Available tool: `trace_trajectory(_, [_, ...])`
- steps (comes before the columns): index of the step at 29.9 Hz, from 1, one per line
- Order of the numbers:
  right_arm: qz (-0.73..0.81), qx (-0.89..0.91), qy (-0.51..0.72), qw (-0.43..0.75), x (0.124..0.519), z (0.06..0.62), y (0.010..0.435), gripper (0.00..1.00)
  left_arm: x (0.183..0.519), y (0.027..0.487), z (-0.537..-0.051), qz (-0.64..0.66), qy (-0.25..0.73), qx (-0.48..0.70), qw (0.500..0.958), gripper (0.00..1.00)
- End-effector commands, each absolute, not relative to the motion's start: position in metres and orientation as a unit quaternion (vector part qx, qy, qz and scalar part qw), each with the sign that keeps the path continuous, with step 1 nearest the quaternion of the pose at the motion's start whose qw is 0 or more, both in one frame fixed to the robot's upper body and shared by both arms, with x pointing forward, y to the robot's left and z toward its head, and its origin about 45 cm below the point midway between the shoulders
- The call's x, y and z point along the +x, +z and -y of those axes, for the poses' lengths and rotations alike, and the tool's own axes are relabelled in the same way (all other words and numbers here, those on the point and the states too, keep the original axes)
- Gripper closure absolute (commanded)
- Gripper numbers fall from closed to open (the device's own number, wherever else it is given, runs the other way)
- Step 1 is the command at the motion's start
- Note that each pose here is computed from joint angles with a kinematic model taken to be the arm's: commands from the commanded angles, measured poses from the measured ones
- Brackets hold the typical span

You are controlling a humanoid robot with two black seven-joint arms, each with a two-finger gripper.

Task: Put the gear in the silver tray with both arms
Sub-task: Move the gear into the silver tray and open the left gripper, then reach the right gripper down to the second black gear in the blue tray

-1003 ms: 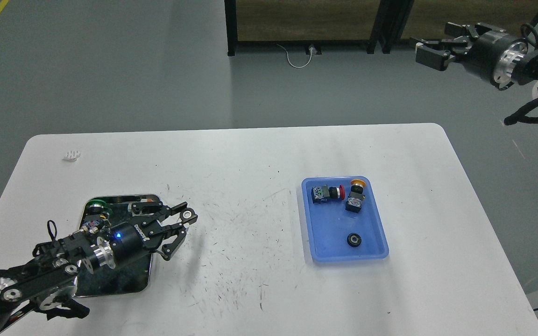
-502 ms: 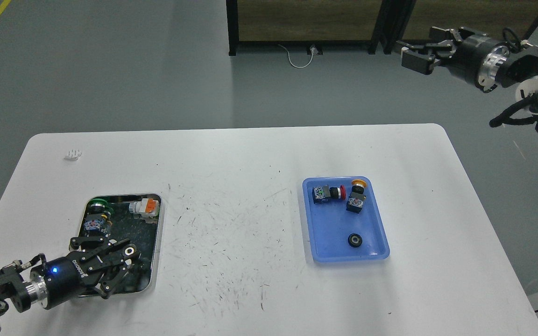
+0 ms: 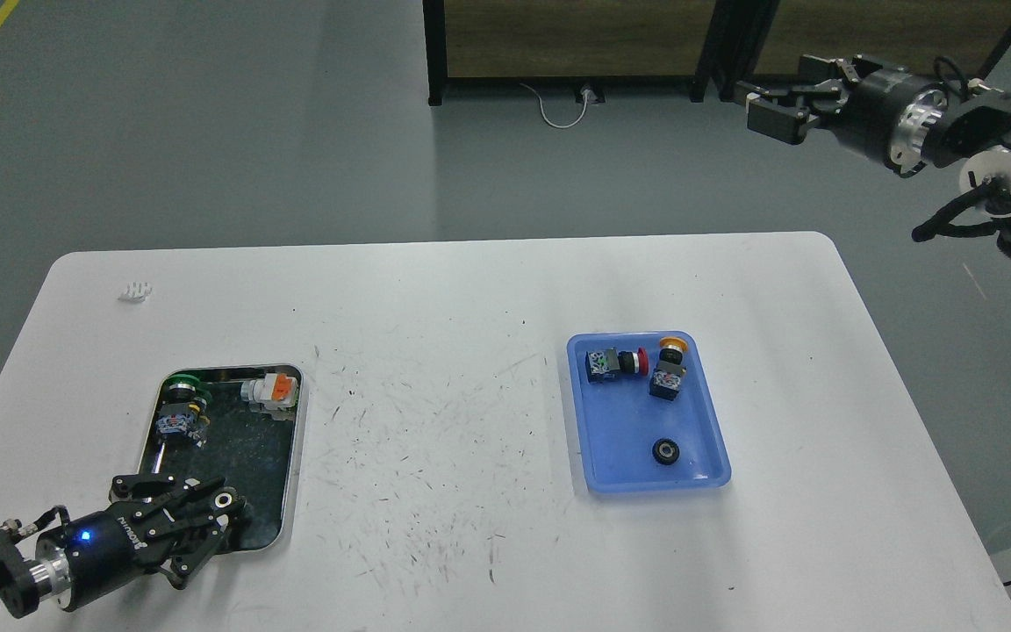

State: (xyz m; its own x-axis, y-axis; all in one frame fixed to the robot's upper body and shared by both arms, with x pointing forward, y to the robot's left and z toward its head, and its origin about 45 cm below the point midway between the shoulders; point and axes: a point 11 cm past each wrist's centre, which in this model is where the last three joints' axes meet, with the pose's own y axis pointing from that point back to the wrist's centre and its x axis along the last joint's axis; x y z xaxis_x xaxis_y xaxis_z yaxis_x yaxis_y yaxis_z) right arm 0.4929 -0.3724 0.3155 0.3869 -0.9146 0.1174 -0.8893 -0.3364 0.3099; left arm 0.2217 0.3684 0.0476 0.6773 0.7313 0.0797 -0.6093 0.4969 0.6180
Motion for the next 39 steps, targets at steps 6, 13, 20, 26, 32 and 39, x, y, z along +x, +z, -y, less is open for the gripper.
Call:
trace_trajectory(6, [0.541, 0.823, -0.040, 0.168, 0.494, 0.361, 0.311, 0.07, 0.221, 0.046, -0.374, -0.108, 0.406, 0.312, 0.852, 0.36])
trace_trajectory(13, [0.503, 0.844, -0.033, 0.185, 0.484, 0.344, 0.310, 0.07, 0.240, 0.062, -0.387, -0.104, 0.449, 0.289, 0.839, 0.21])
trace_trajectory(20, [0.424, 0.871, -0.036, 0.247, 0.445, 0.328, 0.289, 0.07, 0.304, 0.135, -0.431, -0.061, 0.550, 0.209, 0.806, 0.03])
trace_trajectory(26, [0.374, 0.874, -0.064, 0.303, 0.411, 0.326, 0.256, 0.06, 0.349, 0.200, -0.455, -0.034, 0.600, 0.169, 0.781, 0.02])
trace_trajectory(32, [0.335, 0.857, -0.110, 0.376, 0.370, 0.333, 0.190, 0.06, 0.380, 0.246, -0.456, 0.001, 0.610, 0.151, 0.778, 0.03])
trace_trajectory(39, [0.298, 0.841, -0.145, 0.428, 0.325, 0.343, 0.136, 0.06, 0.390, 0.261, -0.453, 0.012, 0.611, 0.149, 0.777, 0.03])
